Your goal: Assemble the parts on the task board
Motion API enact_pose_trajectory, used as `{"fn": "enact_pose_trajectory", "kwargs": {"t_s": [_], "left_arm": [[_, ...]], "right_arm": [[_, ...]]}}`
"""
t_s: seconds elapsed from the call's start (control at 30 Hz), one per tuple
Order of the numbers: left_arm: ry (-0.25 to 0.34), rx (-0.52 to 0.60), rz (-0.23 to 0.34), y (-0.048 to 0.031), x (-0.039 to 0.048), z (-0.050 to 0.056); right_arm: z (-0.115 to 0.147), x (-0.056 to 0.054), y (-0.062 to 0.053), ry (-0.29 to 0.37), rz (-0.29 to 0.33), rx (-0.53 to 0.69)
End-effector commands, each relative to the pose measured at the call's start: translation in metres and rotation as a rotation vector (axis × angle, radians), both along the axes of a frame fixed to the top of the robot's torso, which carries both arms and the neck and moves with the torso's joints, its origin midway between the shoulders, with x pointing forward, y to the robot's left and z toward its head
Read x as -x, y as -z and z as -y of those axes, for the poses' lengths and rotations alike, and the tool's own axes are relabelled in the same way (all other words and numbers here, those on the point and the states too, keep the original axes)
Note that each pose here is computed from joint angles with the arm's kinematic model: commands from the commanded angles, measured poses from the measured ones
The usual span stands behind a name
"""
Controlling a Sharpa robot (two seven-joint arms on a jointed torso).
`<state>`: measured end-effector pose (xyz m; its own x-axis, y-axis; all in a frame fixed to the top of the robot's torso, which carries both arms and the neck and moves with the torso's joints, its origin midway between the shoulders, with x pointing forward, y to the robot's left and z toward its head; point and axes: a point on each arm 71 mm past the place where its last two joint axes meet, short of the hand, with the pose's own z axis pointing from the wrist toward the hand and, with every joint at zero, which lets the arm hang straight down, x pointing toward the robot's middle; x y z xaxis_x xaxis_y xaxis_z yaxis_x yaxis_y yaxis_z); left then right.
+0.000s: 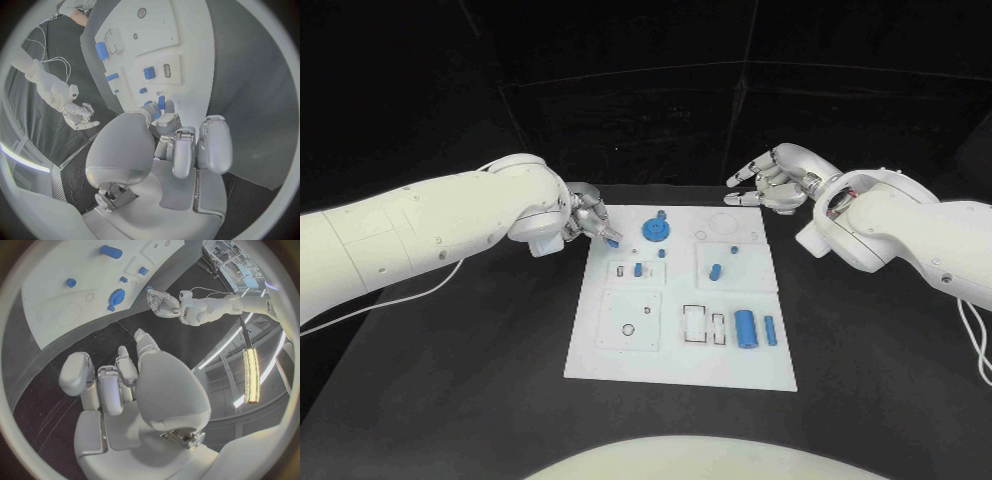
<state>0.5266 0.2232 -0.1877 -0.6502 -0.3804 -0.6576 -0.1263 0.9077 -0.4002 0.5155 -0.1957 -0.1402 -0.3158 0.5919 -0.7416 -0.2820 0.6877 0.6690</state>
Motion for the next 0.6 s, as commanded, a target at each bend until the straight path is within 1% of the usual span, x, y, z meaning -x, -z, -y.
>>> {"fn": "enact_pose_trajectory", "kwargs": {"t_s": [0.03, 0.17, 0.33, 0.47, 0.6], "left_arm": [[-0.012, -0.007, 0.069, -0.0004, 0.0042, 0.002], [0.004, -0.026, 0.085, 0.0058, 0.0111, 0.003], [0.016, -0.029, 0.088, 0.0132, 0.0188, 0.007], [0.026, -0.028, 0.086, 0.0166, 0.0233, 0.009], [0.036, -0.038, 0.084, 0.0194, 0.0259, 0.01]], "right_arm": [[0.0, 0.0, -0.001, -0.007, 0.004, 0.001], [0.0, -0.001, -0.001, -0.007, 0.004, 0.001], [-0.001, -0.001, -0.001, -0.008, 0.003, 0.001], [-0.001, -0.001, -0.001, -0.009, 0.004, 0.001], [-0.001, -0.001, -0.001, -0.009, 0.004, 0.001]]}}
